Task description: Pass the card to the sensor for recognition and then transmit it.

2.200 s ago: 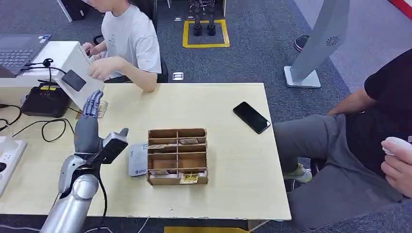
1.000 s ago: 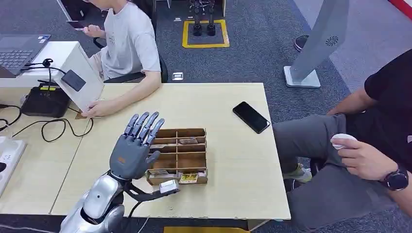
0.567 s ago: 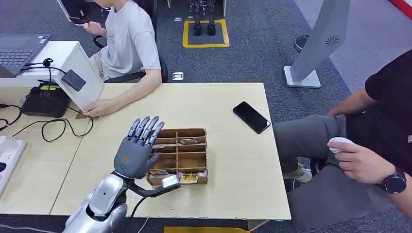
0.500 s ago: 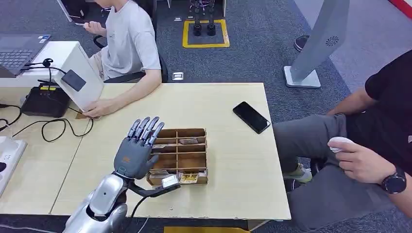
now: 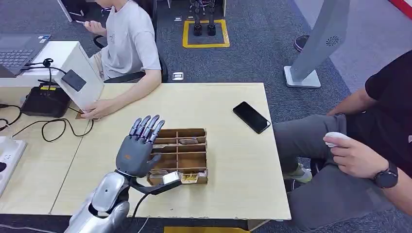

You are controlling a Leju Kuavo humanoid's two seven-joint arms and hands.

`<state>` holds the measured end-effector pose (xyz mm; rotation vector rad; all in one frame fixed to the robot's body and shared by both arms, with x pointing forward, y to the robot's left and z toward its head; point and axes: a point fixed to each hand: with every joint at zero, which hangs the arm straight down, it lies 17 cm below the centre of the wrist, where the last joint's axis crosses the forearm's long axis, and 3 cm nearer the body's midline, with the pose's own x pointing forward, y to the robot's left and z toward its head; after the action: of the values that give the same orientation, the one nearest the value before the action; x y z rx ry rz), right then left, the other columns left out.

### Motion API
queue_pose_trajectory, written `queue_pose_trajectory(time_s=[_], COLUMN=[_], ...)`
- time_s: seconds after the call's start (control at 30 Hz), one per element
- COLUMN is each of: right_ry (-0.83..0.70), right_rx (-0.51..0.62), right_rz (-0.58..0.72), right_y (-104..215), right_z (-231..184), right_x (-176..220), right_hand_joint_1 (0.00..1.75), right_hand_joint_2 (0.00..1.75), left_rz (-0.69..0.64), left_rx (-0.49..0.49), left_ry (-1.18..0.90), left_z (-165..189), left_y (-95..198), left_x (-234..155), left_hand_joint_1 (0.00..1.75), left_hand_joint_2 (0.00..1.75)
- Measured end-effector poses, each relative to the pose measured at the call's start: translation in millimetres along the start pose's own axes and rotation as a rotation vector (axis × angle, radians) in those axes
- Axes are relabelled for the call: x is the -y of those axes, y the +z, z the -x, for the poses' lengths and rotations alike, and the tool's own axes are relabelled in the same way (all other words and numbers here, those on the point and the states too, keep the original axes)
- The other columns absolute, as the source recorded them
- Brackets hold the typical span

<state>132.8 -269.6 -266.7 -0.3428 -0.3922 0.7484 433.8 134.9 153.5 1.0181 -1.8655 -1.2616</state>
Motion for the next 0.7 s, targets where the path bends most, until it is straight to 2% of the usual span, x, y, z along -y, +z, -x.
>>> queue_pose_trajectory(time_s=[0.7], right_ry=[0.006], right_rx=[0.001], right_rz=[-0.008], right_y=[-0.2], right_z=[-1.9], right_x=[-0.7], right_hand_joint_1=[0.0], right_hand_joint_2=[0.0], left_rz=[0.042], left_rx=[-0.04], left_ry=[0.061], left_z=[7.2], left_y=[-2.5], left_x=[15.5], left_hand_joint_1=[0.0], left_hand_joint_2=[1.75])
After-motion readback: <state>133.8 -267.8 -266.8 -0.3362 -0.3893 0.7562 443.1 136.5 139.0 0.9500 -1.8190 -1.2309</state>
